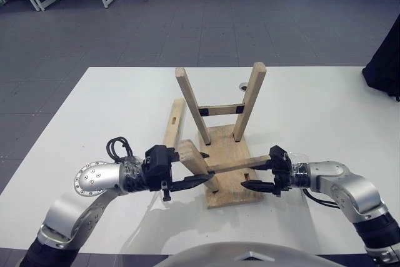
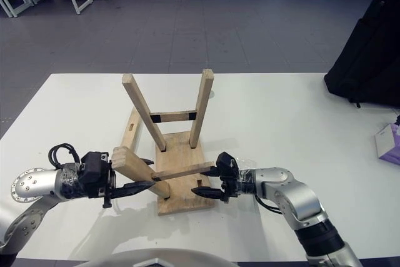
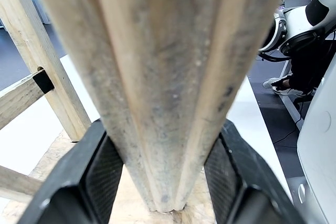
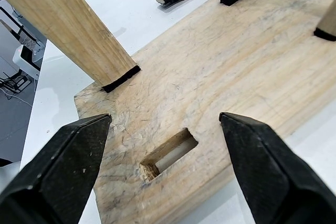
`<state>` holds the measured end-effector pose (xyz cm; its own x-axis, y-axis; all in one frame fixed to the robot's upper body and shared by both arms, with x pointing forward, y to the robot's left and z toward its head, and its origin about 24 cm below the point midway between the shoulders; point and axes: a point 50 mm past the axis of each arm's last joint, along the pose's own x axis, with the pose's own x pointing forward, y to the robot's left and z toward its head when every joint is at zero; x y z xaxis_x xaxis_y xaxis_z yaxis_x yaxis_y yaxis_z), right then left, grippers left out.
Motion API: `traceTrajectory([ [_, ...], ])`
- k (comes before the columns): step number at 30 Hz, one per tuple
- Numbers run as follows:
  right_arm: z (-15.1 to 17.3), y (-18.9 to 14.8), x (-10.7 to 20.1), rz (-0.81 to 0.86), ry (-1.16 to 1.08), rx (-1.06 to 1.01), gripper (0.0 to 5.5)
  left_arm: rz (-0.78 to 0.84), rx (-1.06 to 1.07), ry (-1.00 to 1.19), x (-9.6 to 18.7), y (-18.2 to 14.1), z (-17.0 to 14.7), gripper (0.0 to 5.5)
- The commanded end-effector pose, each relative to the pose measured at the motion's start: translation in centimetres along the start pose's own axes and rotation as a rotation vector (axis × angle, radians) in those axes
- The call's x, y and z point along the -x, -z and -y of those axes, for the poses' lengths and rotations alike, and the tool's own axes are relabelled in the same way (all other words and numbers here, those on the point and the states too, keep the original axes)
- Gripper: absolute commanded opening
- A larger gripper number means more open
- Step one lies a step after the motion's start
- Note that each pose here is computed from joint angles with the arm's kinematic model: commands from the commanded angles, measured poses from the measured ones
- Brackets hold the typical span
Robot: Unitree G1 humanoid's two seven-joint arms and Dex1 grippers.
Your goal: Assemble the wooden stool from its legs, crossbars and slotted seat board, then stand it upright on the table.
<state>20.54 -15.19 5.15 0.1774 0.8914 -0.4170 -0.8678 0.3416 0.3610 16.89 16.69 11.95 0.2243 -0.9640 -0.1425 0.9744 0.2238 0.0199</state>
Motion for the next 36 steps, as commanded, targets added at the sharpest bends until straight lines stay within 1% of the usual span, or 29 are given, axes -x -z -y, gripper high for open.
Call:
traceTrajectory([
  [1,0.4,1.4,0.1,-0.078,0.047,-0.043,3.80,-0.299,0.221,0.006,1.5,5.5,1.5,2.03],
  [2,0.3,1.4,0.0,-0.077,0.042,-0.043,3.80,-0.300,0.212,-0.010,1.5,5.4,1.2,2.03],
  [3,0.3,1.4,0.0,-0.075,0.039,-0.044,3.80,-0.295,0.209,-0.026,1.5,5.3,1.0,2.32],
  [6,0.3,1.2,0.0,-0.063,0.045,-0.037,3.80,-0.259,0.211,-0.060,1.4,4.8,0.4,2.82],
  [10,0.3,0.8,0.1,-0.043,0.051,-0.034,3.80,-0.273,0.178,-0.091,1.6,4.4,-0.1,3.55],
  [12,0.4,0.7,0.1,-0.040,0.052,-0.033,3.80,-0.259,0.168,-0.137,2.0,4.0,-0.6,3.78],
  [13,0.4,0.7,0.1,-0.040,0.053,-0.033,3.80,-0.247,0.155,-0.179,2.5,3.7,-1.0,3.98],
  [14,0.4,0.8,0.1,-0.041,0.055,-0.033,3.80,-0.220,0.140,-0.245,3.1,3.2,-1.7,3.98],
  [16,0.5,0.9,0.1,-0.041,0.057,-0.035,3.80,-0.130,0.107,-0.379,4.5,1.8,-3.2,3.98],
  [18,0.4,0.9,0.2,-0.039,0.060,-0.036,3.80,0.026,0.083,-0.489,5.8,-0.6,-4.3,3.98],
  [20,0.4,1.0,0.2,-0.035,0.067,-0.038,3.80,0.193,0.060,-0.507,6.5,-3.2,-4.4,3.98],
  [22,0.5,1.2,0.0,-0.032,0.072,-0.042,3.80,0.304,0.013,-0.517,6.7,-5.6,-4.5,3.98],
  [23,0.5,1.4,0.0,-0.032,0.075,-0.045,3.80,0.373,-0.008,-0.481,6.1,-7.1,-4.3,3.98],
  [25,0.5,1.4,-0.3,-0.029,0.077,-0.045,3.80,0.497,-0.035,-0.340,3.5,-10.3,-3.0,3.98],
  [27,0.6,1.3,-0.5,-0.026,0.075,-0.040,3.80,0.546,-0.044,-0.232,1.5,-12.2,-1.9,3.98],
  [30,0.6,1.4,-0.8,-0.029,0.074,-0.031,3.80,0.533,0.003,-0.145,-0.7,-13.6,-1.1,3.98],
  [31,0.5,1.5,-0.8,-0.030,0.072,-0.030,3.80,0.525,0.051,-0.114,-1.1,-13.6,-0.8,3.98],
  [32,0.5,1.5,-0.9,-0.030,0.071,-0.030,3.80,0.480,0.101,-0.096,-1.6,-13.0,-0.7,3.98],
  [34,0.3,1.6,-1.1,-0.029,0.070,-0.032,3.80,0.323,0.221,-0.051,-2.6,-10.2,-0.2,3.98],
  [36,0.2,1.7,-1.3,-0.035,0.066,-0.031,3.80,0.138,0.399,-0.024,-3.3,-5.5,0.7,3.98],
])
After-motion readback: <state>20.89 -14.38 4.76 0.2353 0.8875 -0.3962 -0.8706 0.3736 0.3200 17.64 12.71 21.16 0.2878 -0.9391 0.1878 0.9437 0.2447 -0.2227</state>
